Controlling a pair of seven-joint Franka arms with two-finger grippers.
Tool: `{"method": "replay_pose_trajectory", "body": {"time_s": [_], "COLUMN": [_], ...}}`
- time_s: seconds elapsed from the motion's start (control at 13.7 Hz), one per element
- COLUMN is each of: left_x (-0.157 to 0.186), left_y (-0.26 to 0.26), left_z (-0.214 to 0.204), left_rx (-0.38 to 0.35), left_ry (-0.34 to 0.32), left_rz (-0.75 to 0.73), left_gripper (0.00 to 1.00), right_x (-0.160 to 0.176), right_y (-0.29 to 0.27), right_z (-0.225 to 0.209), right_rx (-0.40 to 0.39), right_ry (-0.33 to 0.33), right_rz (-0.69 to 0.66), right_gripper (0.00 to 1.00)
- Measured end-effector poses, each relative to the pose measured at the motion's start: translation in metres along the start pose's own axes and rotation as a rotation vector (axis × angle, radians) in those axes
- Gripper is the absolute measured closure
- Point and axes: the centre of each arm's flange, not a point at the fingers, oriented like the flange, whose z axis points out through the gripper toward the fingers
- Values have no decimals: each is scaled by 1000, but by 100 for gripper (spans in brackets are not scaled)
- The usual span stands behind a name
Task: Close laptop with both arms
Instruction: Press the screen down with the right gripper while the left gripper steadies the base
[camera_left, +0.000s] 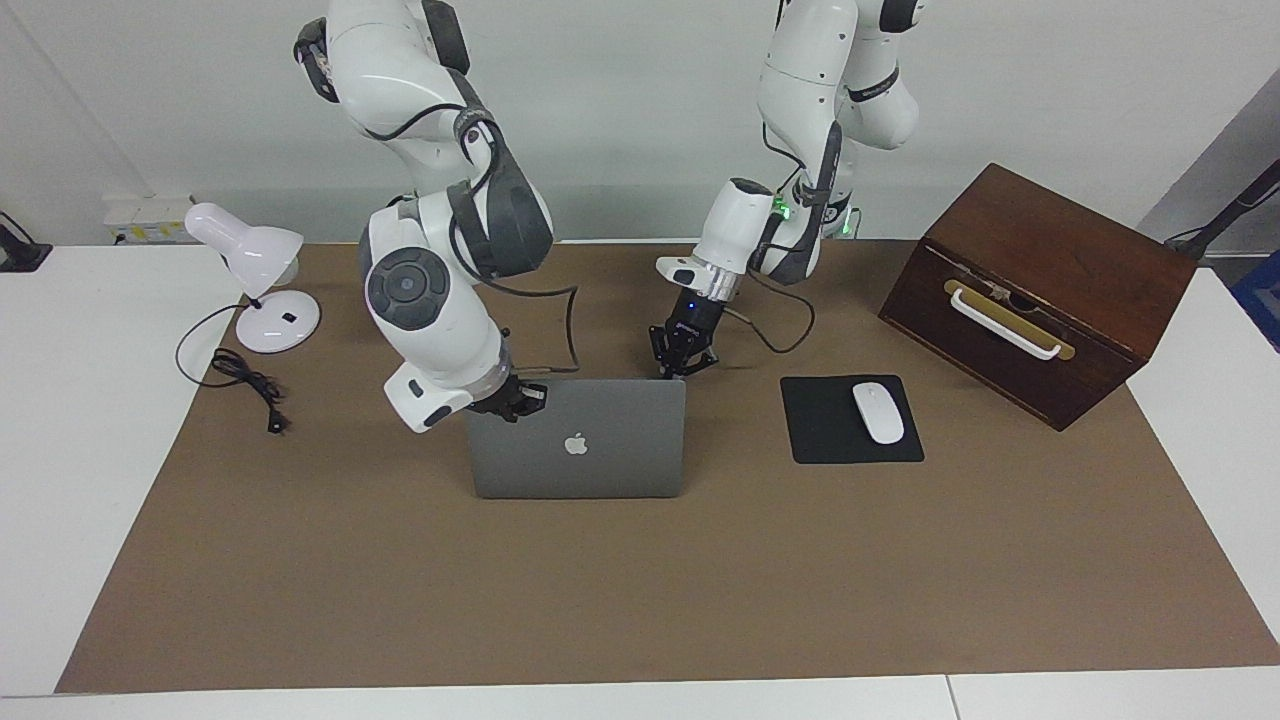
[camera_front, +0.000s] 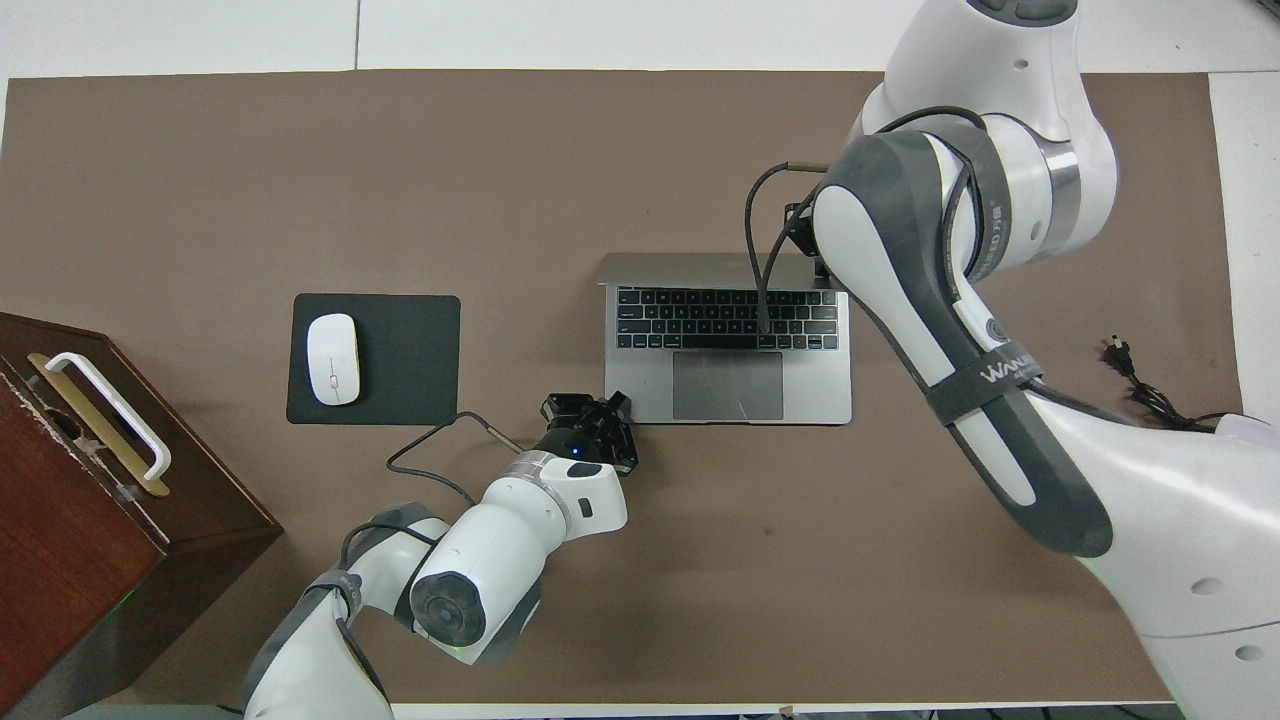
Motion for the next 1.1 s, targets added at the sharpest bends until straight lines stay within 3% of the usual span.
{"method": "replay_pose_trajectory", "body": {"time_s": [1.1], "left_x": [-1], "left_y": [0], "left_z": [0], "left_rx": [1], "left_ry": [6], "left_rz": [5], "left_gripper": [99], "right_x": [8], "right_y": [6], "right_z": [80], "right_rx": [20], "right_ry": [55], "right_rz": [17], "right_gripper": [99]}}
